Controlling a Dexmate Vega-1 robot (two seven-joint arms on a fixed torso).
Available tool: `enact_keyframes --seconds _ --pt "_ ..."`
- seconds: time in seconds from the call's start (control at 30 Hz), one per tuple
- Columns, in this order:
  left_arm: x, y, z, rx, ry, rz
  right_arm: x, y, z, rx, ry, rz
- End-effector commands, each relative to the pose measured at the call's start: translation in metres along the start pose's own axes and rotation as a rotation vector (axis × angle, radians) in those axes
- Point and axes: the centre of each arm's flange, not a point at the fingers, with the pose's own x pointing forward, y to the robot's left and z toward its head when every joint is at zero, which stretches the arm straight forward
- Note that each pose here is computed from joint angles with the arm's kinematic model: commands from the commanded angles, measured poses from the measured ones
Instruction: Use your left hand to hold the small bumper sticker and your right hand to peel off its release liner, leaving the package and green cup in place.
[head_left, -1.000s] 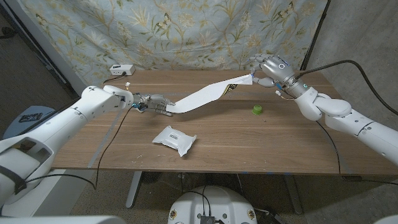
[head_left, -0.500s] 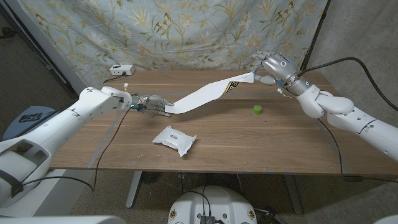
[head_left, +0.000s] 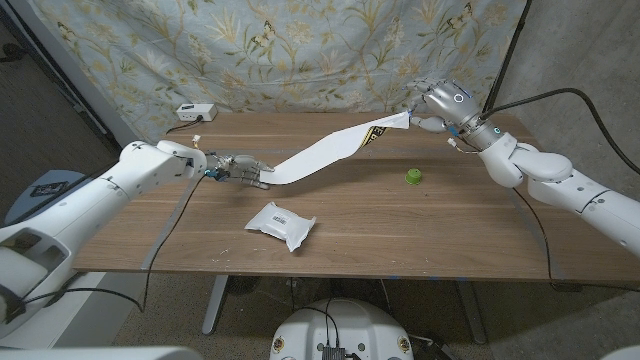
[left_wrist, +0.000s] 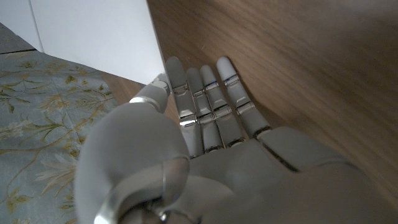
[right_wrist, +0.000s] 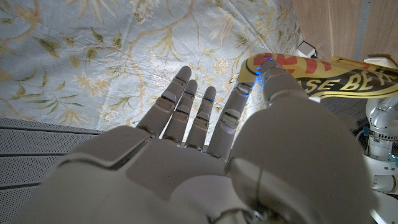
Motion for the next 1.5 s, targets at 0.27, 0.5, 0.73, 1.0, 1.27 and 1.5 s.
enact_keyframes --seconds 0.27,0.5,0.73,1.0,1.27,1.5 --pt "-0.006 0.005 -0.011 -0.009 0.011 0.015 -0.005 -0.01 -0.006 -0.009 0.028 0.004" --pt "-0.011 0.005 -0.015 -0.011 0.013 0.017 -0.006 -0.011 -0.007 -0.014 0.031 0.004" --pt "-0.012 0.006 -0.016 -0.012 0.016 0.016 -0.006 -0.012 -0.007 -0.016 0.033 0.007" --pt "-0.011 0.009 -0.014 0.002 0.023 0.013 -0.006 -0.012 -0.01 -0.021 0.036 0.011" --pt "-0.01 0.011 -0.013 0.005 0.03 0.012 -0.005 -0.01 -0.013 -0.021 0.036 0.014" --pt "-0.008 0.012 -0.011 0.007 0.033 0.011 -0.004 -0.009 -0.015 -0.02 0.036 0.016"
